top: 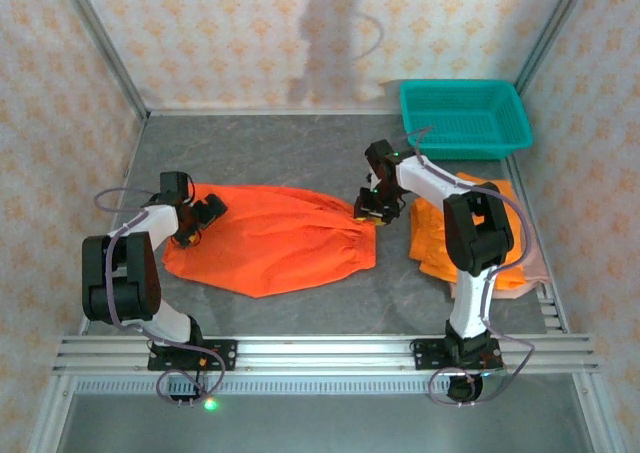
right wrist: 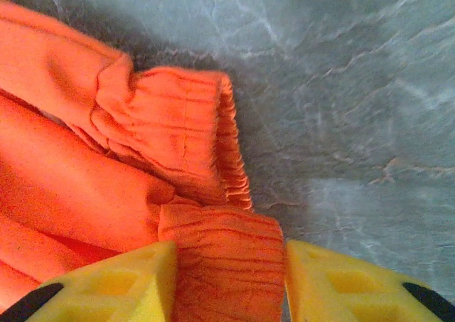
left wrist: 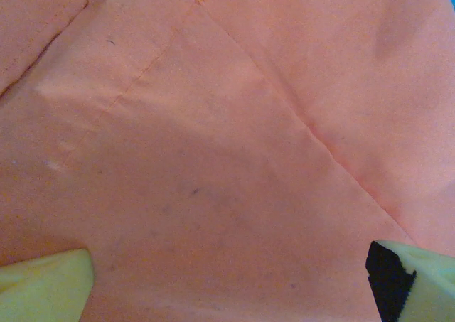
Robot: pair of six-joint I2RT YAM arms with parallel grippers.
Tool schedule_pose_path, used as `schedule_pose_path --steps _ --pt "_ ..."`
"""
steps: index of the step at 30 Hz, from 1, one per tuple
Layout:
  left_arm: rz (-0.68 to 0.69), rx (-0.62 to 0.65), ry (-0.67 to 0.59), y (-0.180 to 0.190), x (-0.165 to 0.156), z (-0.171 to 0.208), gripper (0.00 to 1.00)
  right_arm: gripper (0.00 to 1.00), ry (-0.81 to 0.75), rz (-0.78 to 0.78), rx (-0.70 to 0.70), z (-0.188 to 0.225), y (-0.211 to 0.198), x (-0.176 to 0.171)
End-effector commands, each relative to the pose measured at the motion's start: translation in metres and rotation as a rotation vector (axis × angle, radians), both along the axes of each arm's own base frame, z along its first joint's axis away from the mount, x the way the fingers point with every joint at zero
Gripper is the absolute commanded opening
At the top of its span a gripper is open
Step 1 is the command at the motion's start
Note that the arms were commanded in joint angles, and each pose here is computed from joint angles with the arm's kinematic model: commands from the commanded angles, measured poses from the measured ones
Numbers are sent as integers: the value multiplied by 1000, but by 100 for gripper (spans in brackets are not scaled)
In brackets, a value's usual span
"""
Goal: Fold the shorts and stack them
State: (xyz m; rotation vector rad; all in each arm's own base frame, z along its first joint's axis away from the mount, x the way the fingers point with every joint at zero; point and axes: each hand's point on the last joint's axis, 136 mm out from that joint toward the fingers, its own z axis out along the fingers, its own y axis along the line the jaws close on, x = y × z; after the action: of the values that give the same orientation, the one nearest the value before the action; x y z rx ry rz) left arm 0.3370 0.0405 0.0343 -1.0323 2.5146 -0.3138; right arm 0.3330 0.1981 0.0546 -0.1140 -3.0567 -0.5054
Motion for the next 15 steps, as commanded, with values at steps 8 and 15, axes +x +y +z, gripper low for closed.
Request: schedule_pose_path --steps 8,15 --pt "-15 -5 55 -4 -13 -13 100 10 -95 -152 103 42 8 18" --pt "-4 23 54 1 -14 -10 100 0 -230 -192 124 98 4 38"
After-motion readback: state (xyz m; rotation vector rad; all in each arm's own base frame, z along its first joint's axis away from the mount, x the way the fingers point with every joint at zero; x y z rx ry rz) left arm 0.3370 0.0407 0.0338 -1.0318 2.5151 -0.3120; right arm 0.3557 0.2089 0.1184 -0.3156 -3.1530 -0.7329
